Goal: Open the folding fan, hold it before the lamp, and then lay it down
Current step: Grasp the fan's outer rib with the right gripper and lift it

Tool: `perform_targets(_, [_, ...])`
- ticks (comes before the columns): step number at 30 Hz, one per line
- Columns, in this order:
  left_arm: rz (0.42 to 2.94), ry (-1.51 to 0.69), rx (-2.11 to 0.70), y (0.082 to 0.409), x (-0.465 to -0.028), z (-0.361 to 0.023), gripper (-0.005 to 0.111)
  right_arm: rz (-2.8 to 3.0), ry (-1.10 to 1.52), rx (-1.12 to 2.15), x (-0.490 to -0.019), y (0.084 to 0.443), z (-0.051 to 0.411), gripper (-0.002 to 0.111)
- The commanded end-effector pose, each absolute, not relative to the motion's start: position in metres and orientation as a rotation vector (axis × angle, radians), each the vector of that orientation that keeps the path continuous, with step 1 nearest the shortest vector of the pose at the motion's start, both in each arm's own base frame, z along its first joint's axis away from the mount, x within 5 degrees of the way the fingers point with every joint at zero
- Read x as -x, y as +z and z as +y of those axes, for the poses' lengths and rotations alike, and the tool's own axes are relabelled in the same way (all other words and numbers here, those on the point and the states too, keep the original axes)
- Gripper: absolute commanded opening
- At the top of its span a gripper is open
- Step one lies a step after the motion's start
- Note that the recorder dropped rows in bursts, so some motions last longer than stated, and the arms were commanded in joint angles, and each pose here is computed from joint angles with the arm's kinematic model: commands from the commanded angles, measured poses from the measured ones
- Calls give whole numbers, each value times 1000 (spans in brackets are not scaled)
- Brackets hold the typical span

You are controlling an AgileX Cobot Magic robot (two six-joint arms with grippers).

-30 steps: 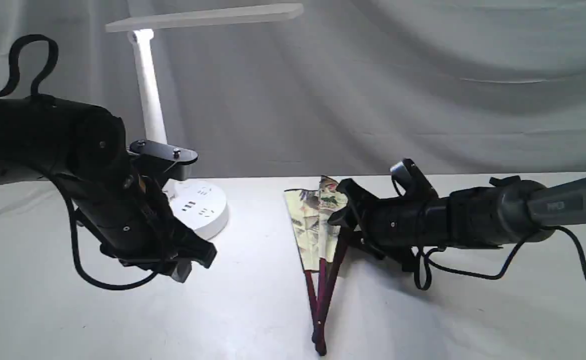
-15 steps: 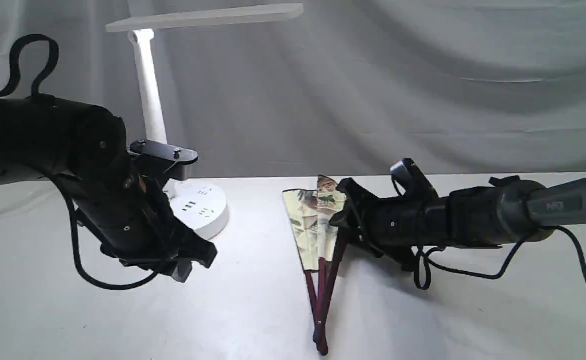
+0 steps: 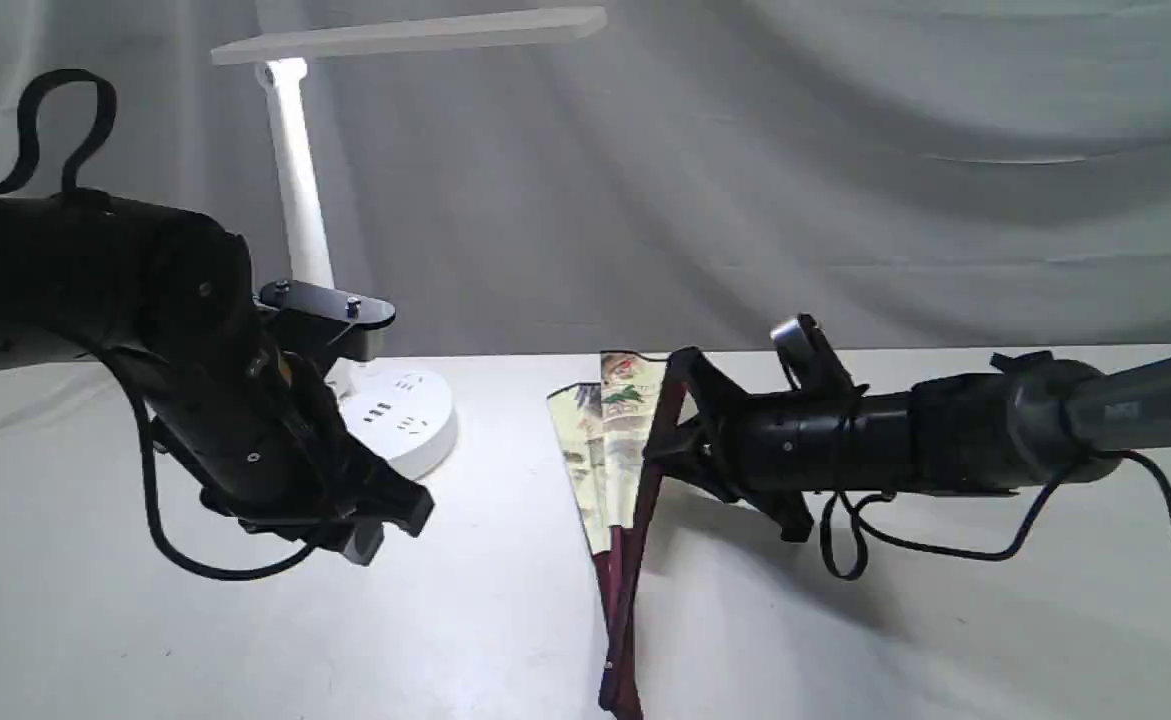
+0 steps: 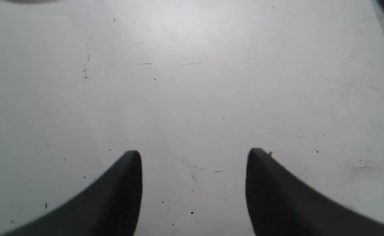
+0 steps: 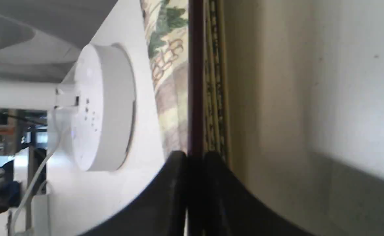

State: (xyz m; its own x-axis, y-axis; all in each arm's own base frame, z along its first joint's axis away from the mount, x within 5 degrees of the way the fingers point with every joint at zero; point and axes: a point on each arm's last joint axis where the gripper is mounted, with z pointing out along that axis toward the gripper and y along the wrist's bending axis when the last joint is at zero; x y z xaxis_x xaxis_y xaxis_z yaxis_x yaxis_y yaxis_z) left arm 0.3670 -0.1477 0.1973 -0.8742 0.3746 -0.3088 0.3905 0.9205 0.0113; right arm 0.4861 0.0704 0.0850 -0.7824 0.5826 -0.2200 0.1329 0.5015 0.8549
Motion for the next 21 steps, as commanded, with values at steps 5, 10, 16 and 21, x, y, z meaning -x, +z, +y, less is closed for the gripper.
perform_targets(5, [2755, -89, -547, 203, -367, -148, 48, 2179, 1567, -433, -476, 102, 48, 0])
perform_targets(10, [2751, -90, -546, 203, -367, -148, 48, 2125, 1747, -321, -467, 114, 37, 0])
perform_targets(16, [2751, -90, -546, 203, -367, -148, 48, 2104, 1714, -349, -458, 121, 15, 0])
perform_targets(21, [2753, -90, -547, 203, -367, -148, 48, 2079, 1667, -406, -440, 135, -12, 0])
